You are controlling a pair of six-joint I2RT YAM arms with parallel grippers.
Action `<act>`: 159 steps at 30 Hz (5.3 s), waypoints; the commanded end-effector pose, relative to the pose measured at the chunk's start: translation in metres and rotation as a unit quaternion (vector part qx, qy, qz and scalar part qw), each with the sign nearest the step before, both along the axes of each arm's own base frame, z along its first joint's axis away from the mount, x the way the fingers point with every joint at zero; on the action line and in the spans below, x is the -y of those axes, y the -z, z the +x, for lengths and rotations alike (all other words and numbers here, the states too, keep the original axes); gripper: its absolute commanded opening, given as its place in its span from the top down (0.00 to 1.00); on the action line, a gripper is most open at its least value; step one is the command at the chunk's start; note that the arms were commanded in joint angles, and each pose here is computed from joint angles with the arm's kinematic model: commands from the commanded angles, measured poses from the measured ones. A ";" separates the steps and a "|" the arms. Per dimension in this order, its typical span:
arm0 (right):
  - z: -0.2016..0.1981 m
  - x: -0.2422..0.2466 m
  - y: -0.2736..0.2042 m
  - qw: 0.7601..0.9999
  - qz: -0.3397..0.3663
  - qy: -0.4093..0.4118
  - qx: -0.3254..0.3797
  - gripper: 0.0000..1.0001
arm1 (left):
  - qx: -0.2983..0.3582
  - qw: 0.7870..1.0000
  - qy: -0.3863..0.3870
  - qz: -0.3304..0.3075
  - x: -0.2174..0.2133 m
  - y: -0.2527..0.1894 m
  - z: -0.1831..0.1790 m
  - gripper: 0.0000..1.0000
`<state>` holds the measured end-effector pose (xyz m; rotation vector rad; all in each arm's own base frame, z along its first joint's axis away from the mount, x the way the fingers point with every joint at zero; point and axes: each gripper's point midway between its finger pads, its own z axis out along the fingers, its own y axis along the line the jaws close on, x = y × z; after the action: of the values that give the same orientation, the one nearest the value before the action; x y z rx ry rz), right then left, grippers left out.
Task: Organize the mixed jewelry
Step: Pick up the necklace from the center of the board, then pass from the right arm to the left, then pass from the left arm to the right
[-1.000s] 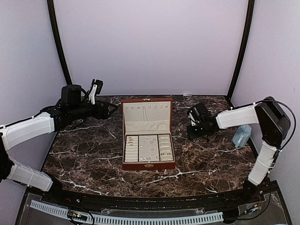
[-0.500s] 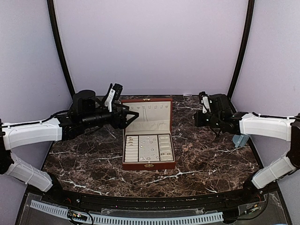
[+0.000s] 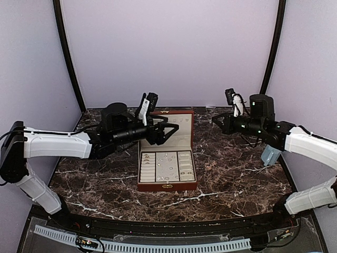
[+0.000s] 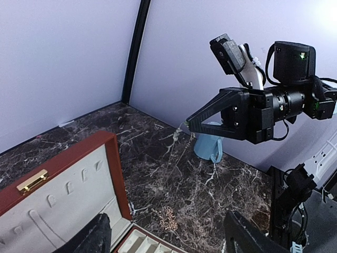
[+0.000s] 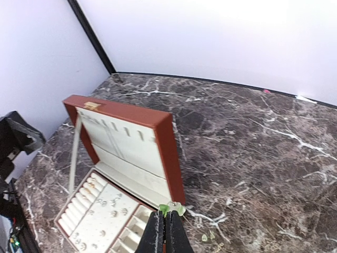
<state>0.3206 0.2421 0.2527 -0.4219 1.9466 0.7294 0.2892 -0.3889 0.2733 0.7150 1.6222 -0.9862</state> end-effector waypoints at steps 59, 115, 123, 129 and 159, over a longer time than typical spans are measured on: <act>-0.067 -0.058 -0.111 0.972 0.122 -0.193 0.053 1.00 | -0.005 0.995 0.090 -0.044 0.096 0.029 -0.001 0.90; -0.087 -0.115 0.044 0.944 0.053 -0.321 -0.057 0.73 | 0.034 0.975 0.140 0.168 0.051 0.064 -0.039 1.00; -0.085 -0.114 0.051 0.946 0.045 -0.315 -0.061 0.89 | 0.035 0.976 0.138 0.167 0.051 0.063 -0.039 1.00; -0.083 -0.113 0.050 0.949 0.044 -0.308 -0.057 1.00 | 0.036 0.976 0.138 0.165 0.050 0.061 -0.039 1.00; -0.037 -0.074 -0.041 0.991 0.042 -0.124 0.031 1.00 | 0.004 0.999 0.030 0.024 -0.078 -0.018 0.042 0.33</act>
<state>0.2847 0.3102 0.2759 -0.6434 1.8662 0.9012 0.3489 -0.3061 0.2561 0.7405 1.7229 -0.8118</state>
